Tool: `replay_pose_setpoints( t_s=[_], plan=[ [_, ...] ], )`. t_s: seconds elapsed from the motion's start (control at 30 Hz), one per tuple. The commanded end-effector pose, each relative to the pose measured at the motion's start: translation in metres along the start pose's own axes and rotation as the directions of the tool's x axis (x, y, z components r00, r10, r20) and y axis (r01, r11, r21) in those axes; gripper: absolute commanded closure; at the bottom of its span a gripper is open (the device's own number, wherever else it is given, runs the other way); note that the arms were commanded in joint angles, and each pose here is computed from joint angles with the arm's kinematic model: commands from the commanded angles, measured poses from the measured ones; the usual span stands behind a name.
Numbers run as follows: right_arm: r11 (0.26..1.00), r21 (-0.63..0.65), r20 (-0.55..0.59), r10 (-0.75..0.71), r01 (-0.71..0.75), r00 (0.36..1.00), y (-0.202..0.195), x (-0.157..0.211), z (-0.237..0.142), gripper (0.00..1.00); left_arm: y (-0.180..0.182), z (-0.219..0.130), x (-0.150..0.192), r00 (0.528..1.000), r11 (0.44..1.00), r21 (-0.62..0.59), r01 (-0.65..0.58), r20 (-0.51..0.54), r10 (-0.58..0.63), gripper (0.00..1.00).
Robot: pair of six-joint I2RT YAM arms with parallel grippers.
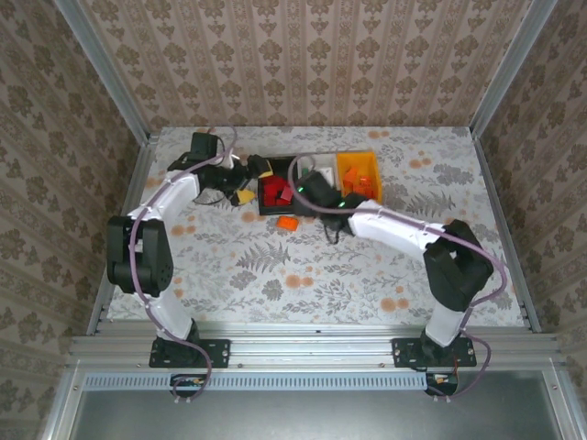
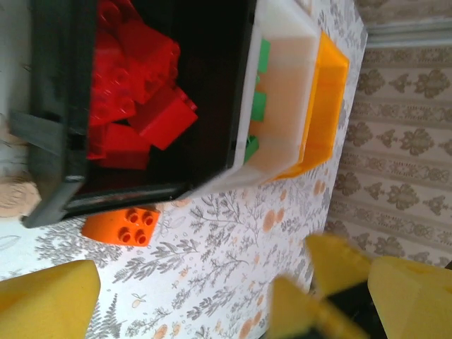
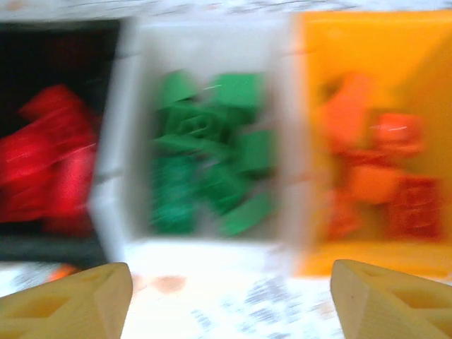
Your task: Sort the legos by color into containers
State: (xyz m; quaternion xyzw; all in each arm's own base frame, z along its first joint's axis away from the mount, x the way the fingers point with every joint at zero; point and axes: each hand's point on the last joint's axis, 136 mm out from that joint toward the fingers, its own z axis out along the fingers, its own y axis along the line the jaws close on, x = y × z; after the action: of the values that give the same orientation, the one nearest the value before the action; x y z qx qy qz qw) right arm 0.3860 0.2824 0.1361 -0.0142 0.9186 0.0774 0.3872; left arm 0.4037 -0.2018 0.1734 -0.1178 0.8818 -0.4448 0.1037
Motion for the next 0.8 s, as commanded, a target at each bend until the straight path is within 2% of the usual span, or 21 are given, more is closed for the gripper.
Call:
replay_pose_setpoints(
  t_s=[0.0,0.17,0.33,0.57,0.77],
  plan=[
    [0.991,0.049,-0.024,0.123,-0.122,0.992,0.011,0.029,0.026,0.18,-0.003,-0.015,-0.007,0.999,1.000,0.008,0.009,0.044,-0.010,0.01],
    [0.990,0.065,-0.061,0.132,-0.128,0.989,0.040,0.045,0.044,0.11,-0.002,-0.016,-0.008,0.999,1.000,0.009,0.014,0.045,-0.014,0.01],
    [0.987,0.102,-0.068,0.128,-0.120,0.989,0.041,0.047,0.061,0.09,-0.004,-0.018,-0.008,0.999,1.000,0.014,0.009,0.050,-0.010,0.01],
    [0.985,0.146,-0.095,0.101,-0.086,0.990,0.041,0.055,0.079,0.13,-0.007,-0.019,-0.009,0.999,1.000,0.024,0.011,0.049,-0.012,0.01],
    [0.985,0.145,-0.104,0.105,-0.089,0.989,0.040,0.062,0.080,0.17,-0.006,-0.020,-0.010,0.998,1.000,0.024,0.015,0.053,-0.017,0.01]
  ],
)
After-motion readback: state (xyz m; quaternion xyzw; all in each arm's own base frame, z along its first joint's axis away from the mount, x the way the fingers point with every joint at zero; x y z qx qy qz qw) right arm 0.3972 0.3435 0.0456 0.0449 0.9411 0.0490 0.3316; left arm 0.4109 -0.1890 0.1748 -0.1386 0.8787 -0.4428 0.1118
